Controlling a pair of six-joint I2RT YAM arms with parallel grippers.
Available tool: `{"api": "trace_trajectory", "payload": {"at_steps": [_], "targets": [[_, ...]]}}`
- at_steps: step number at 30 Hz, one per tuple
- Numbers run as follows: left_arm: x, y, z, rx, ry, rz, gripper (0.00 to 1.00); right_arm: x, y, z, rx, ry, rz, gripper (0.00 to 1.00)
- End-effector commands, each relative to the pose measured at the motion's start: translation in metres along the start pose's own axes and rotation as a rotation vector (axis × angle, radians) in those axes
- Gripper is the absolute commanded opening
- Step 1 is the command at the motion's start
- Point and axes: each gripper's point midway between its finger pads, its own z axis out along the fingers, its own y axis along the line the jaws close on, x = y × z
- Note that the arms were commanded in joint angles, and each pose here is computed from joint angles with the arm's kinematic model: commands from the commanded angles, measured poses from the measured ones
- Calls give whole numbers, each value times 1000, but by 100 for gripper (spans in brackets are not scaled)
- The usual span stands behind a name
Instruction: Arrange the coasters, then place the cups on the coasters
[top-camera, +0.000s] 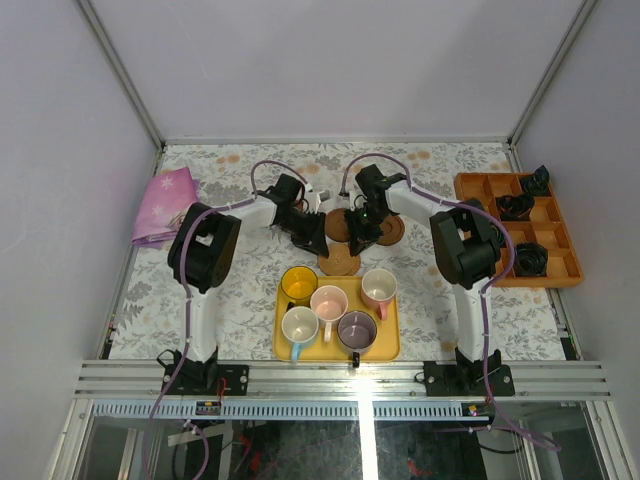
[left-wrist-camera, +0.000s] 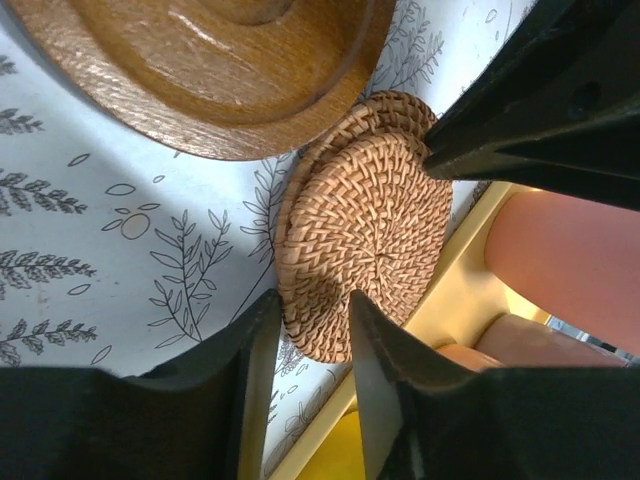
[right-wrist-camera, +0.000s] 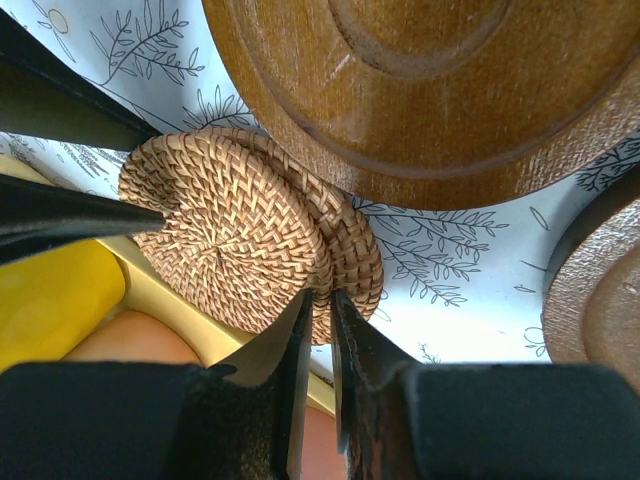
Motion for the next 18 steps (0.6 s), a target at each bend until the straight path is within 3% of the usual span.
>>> {"api": "trace_trajectory", "payload": {"at_steps": [1,6,18], "targets": [[2,4,9,15,13,-3,28,-1,10,6,-39,21,-24,18],[-1,3,7,7,5,7,1,-2,11,8,-44,23,-30,17],[-17,-3,-28,-119,-61,93,0,-13,10,-22,48,-68,-73,19]]}}
